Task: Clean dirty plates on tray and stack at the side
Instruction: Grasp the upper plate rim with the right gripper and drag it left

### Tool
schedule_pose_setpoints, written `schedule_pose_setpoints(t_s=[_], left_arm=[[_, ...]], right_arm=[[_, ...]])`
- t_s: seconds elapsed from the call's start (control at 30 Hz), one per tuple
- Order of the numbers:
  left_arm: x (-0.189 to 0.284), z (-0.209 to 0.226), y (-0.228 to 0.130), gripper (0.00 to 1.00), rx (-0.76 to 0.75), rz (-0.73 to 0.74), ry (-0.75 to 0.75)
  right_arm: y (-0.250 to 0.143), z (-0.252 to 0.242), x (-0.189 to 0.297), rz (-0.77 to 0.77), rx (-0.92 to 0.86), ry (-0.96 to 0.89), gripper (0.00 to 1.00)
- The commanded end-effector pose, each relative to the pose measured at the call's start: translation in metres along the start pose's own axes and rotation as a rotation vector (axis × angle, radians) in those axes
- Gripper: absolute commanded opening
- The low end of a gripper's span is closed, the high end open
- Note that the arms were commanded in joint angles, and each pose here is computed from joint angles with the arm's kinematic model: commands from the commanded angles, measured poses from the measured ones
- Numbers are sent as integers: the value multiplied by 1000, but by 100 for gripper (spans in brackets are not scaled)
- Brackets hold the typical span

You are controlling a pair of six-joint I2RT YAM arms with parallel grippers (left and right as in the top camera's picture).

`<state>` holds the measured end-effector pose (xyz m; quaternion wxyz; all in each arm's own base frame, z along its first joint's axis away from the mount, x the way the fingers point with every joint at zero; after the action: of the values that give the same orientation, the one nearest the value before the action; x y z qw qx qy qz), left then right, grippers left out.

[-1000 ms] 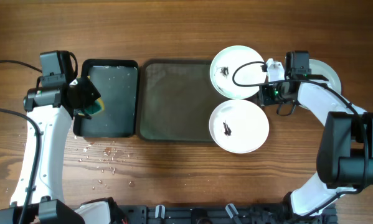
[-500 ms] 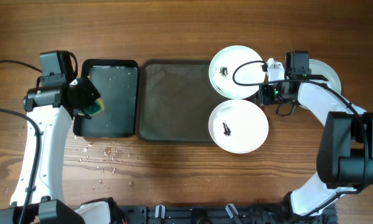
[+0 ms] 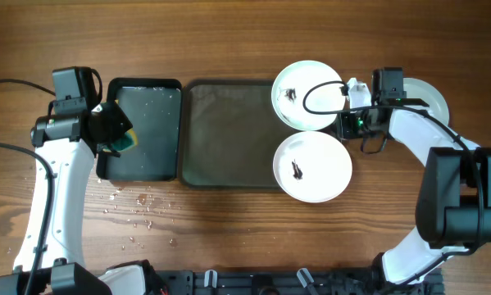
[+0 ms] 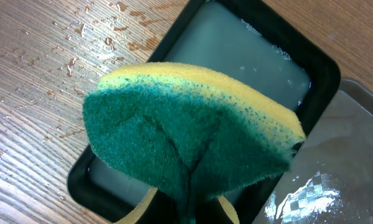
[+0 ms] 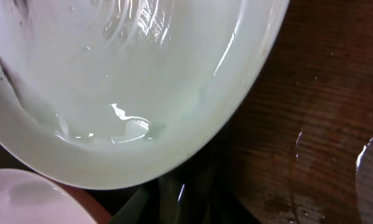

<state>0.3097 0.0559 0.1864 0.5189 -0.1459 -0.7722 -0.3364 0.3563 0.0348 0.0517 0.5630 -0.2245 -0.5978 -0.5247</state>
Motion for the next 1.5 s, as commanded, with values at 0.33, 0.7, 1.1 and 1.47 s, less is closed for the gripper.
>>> schedule_pose_setpoints(t_s=[0.33,0.7,1.1,1.47], left_arm=[[0,0,0,4,-8,2,-7],[0,0,0,4,-8,2,-7],[0,-1,1,4,-8,-1,-10],[0,-5,7,4,-7,-29,-33]], right_arm=[[61,-11,71,-184,23,-202,40],[63,-33,14,-166,19,-197,38],[61,-36,-1,-169,-46,-177,9],[73,2,-5,-224,-123,69,4]])
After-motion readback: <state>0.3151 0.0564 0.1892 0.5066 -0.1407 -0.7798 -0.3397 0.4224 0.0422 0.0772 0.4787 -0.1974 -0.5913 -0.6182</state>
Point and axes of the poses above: each gripper's point midway between its finger pads, its own x axis back along the fingers, its own z axis along the line the jaws close on, y = z × x, the point moved 5 cm from there along x, back along the fingers, and after that the axes turned 15 degrees about x, right-handed, at the moved point
